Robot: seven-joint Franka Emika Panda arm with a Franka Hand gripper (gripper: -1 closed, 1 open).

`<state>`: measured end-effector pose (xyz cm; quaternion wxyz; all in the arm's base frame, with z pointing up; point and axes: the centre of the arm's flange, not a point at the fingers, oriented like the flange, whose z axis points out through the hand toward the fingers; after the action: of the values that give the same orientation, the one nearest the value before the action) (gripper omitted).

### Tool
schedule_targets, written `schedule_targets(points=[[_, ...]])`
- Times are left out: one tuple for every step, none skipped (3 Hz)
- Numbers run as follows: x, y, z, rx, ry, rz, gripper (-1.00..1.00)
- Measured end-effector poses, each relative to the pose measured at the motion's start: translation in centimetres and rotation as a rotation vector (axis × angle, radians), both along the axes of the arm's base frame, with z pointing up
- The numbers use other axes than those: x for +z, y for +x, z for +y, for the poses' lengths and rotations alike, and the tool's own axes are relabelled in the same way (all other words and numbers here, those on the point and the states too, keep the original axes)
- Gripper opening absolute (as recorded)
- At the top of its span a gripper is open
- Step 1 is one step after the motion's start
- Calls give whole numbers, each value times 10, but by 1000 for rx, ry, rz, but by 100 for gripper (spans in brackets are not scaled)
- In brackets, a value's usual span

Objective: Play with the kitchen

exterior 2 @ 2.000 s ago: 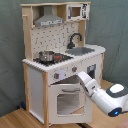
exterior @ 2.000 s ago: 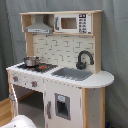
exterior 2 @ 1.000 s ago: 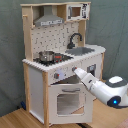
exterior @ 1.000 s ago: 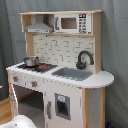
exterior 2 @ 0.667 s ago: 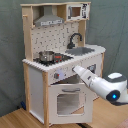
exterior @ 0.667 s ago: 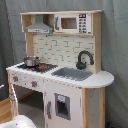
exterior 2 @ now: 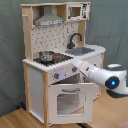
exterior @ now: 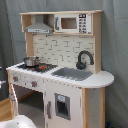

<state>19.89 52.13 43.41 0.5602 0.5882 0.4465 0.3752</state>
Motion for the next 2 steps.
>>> schedule_targets(points=[[16,7,-7,-6,-10,73,100],[17,10,-11,-9,-14,168,100]])
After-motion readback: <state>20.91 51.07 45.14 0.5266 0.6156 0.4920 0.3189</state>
